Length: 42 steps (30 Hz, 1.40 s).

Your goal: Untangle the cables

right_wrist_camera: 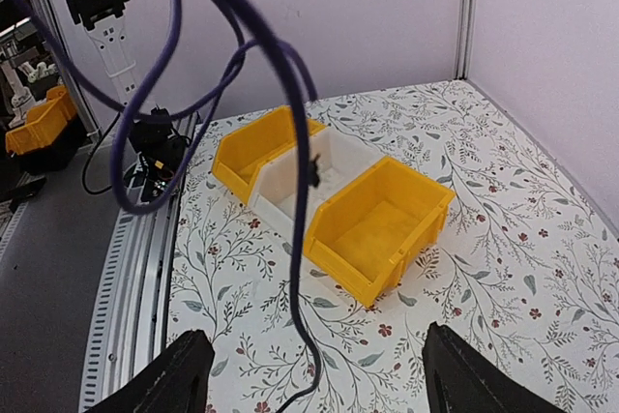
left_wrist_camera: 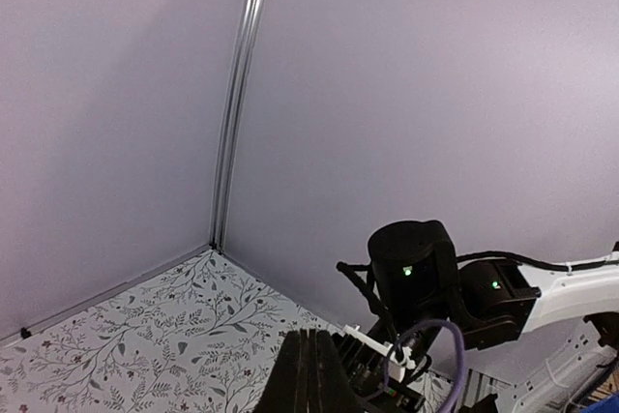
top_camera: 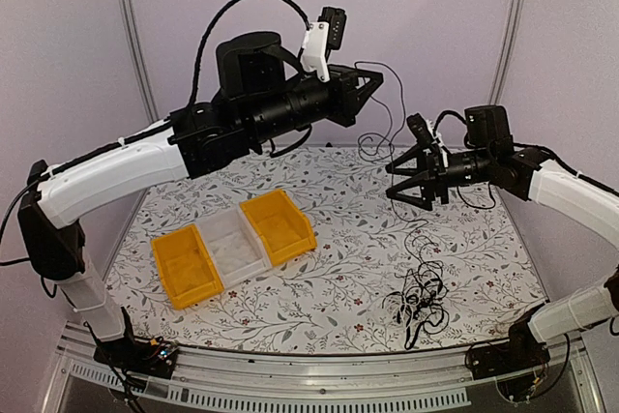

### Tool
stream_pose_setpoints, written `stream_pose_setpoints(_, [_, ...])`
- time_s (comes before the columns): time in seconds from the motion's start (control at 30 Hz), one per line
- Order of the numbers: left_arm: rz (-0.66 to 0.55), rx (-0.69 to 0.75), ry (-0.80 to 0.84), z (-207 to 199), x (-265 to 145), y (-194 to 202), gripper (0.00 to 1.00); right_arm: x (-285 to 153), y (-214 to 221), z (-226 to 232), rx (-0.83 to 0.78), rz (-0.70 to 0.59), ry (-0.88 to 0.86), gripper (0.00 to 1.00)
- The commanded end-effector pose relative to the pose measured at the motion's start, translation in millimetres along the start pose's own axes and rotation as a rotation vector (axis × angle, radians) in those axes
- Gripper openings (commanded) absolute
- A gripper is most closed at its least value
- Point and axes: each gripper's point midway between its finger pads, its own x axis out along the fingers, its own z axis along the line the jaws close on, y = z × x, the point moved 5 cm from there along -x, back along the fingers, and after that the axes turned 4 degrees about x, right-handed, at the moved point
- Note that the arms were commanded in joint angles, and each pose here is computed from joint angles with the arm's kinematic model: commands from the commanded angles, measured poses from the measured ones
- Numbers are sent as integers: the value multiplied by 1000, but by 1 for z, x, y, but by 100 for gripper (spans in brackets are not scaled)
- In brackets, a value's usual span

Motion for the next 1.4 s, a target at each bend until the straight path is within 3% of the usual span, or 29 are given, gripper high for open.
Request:
stream_pose_setpoints(0.0, [-29,-1,-13,-4,-14,-29,0,8,15,-2,40,24,-43,77])
stream_pose_setpoints(0.17, [-79,57,-54,-3,-32,-69,0,14,56,-8,86,128,-17,54])
stream_pose_setpoints(0.27, [-154,91,-113,1,-56,-104,0,13,69,-13,107,152,10,18])
stream_pose_setpoints(0.33, [-214,116,-155,4,-76,-130,0,11,74,-19,141,156,36,2])
stream_pose_setpoints(0.37, [-238,130,-172,5,-86,-143,0,9,77,-22,158,159,52,0])
stream_pose_setpoints(0.53, [-360,169,-241,8,-129,-196,0,4,102,-41,265,196,108,0])
stream_pose_setpoints(0.8, [-433,194,-295,11,-164,-224,0,-10,101,-68,276,217,258,1])
stream_pose_setpoints(0.87, [-444,201,-309,13,-170,-228,0,-19,93,-79,265,208,311,7])
stream_pose_setpoints(0.97, [-435,209,-323,14,-173,-226,0,-23,95,-89,263,224,353,26])
stream_pose_setpoints(1.0, [-427,211,-325,15,-173,-223,0,-23,98,-89,262,231,352,28])
stream_pose_setpoints(1.17, [-394,196,-328,18,-169,-212,0,-18,103,-89,279,219,314,2])
stream_pose_setpoints(1.2, [-382,195,-333,18,-168,-208,0,-18,101,-88,282,214,308,0])
stream_pose_setpoints(1.27, [-363,190,-343,20,-165,-204,0,-19,95,-84,275,202,280,2])
stream_pose_setpoints(1.37, [-350,190,-348,21,-164,-203,0,-21,74,-64,200,168,152,14])
